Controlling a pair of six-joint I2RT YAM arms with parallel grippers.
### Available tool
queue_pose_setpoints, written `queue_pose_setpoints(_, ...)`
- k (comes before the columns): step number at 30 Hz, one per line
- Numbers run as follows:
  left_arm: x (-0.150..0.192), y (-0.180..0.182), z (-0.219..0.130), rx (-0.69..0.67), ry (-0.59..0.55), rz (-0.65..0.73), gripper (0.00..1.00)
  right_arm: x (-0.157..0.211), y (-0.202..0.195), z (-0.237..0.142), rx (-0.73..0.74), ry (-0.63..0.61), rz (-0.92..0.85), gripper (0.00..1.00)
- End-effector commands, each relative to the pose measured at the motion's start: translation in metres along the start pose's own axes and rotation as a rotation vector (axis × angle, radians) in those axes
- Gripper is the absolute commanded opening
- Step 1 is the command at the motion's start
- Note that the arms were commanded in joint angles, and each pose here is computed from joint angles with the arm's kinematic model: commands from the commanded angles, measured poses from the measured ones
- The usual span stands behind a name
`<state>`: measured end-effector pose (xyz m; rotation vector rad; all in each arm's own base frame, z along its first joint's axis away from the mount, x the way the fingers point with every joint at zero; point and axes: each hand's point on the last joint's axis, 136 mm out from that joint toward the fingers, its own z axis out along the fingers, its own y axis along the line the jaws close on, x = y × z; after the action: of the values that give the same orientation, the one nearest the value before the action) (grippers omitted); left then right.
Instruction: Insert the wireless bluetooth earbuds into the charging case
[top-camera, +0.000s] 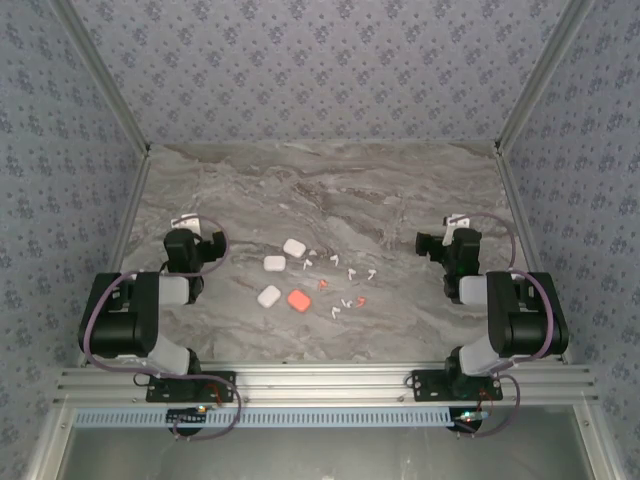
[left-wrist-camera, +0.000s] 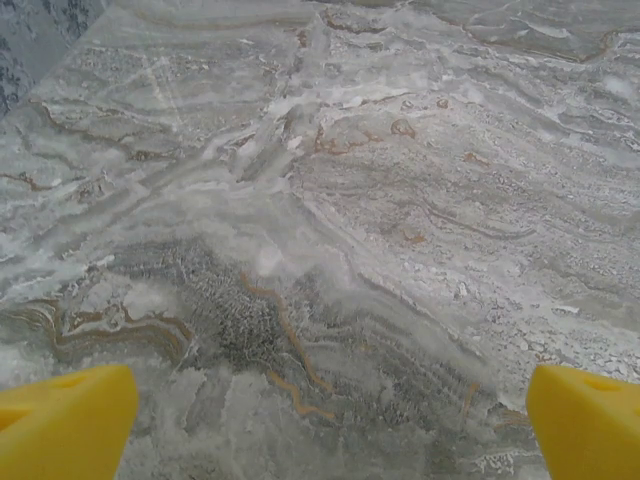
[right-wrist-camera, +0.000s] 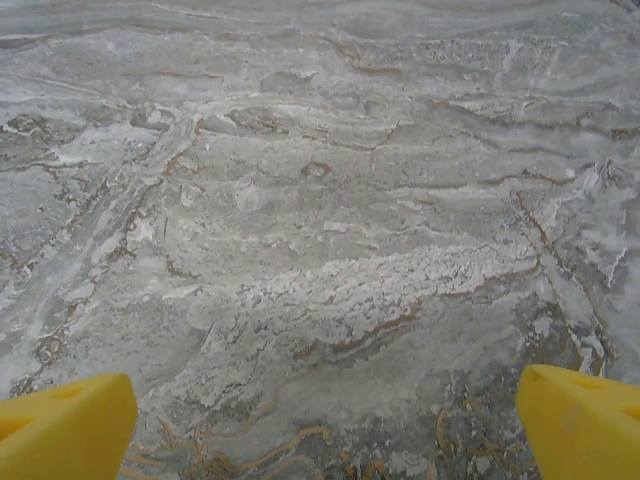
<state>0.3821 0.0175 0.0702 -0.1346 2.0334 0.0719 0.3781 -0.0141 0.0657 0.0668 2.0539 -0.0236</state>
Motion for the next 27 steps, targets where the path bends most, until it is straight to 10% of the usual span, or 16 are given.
queue_pose_setpoints(1, -0.024, -0.002, 0.005, 0.021, -0.076, 0.025, 0.99, -0.022, -0.001, 0.003, -0.001, -0.075, -0.045, 1.00)
queue_pose_setpoints(27, -0.044, 0.003, -0.029, -0.048, -0.161, 0.033, 0.99, -0.021, -0.002, 0.003, -0.012, -0.075, -0.034, 1.00)
